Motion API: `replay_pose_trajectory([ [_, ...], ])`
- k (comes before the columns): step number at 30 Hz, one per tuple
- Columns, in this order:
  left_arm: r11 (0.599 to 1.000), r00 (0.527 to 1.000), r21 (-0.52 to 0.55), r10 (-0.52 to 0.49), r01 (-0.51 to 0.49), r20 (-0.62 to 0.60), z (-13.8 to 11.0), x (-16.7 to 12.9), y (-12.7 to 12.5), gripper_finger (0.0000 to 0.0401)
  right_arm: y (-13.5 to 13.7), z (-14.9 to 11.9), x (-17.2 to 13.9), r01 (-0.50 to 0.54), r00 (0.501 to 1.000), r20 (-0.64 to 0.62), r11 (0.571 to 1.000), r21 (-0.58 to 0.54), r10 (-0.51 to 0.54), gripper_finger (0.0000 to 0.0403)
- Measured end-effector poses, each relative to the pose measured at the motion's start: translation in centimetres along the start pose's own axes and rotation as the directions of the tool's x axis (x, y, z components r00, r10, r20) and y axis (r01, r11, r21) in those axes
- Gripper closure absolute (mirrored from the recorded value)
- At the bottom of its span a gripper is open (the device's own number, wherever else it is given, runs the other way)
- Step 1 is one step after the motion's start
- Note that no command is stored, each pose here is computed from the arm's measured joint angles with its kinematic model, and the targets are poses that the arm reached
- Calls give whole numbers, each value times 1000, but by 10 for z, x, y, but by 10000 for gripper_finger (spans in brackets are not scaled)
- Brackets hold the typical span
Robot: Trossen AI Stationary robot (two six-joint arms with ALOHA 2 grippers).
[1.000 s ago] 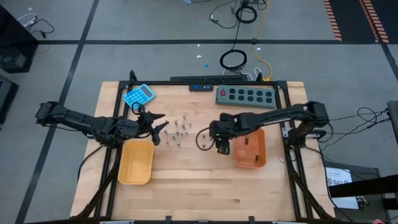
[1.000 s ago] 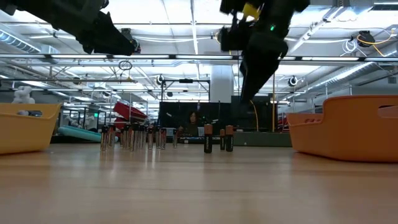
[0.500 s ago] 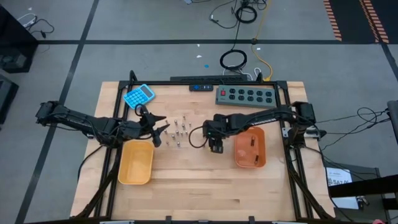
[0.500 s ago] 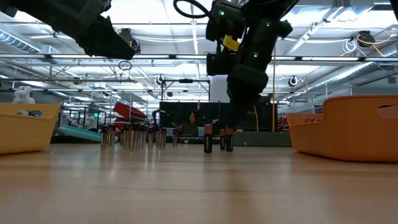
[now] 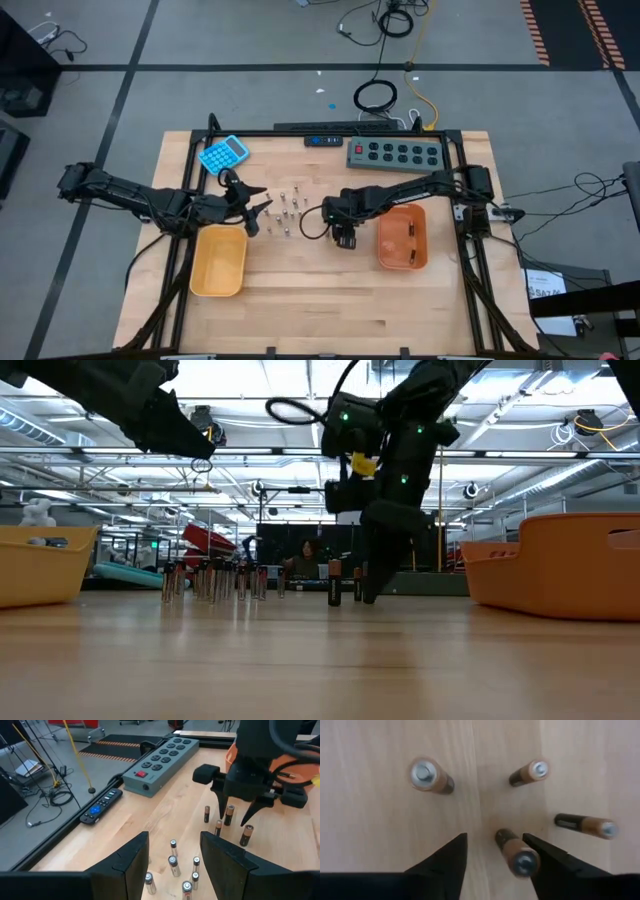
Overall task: Sort batteries
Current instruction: Put the brown battery into the orange bin
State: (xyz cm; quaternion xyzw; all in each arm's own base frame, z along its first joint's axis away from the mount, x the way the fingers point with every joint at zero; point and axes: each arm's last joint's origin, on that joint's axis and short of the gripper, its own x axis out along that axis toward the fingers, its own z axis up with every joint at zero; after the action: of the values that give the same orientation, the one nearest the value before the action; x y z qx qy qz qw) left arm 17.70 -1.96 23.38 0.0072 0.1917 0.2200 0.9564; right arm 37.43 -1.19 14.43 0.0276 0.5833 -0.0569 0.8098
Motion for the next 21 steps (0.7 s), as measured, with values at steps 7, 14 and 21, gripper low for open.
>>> replay_pose_trajectory([
  [7, 1000, 1000, 2, 0, 0, -2, 0, 0, 0, 212, -2, -1, 6, 20, 1000, -12, 1000, 9, -20, 374],
  [14, 1000, 1000, 2, -5, 5, -4, 0, 0, 0, 212, -1, -11, -18, 51, 995, -90, 999, 10, -50, 375],
  [21, 997, 997, 3, -78, 78, -17, -1, 0, -2, 212, 5, -30, -101, 77, 995, -67, 995, 60, -73, 375],
])
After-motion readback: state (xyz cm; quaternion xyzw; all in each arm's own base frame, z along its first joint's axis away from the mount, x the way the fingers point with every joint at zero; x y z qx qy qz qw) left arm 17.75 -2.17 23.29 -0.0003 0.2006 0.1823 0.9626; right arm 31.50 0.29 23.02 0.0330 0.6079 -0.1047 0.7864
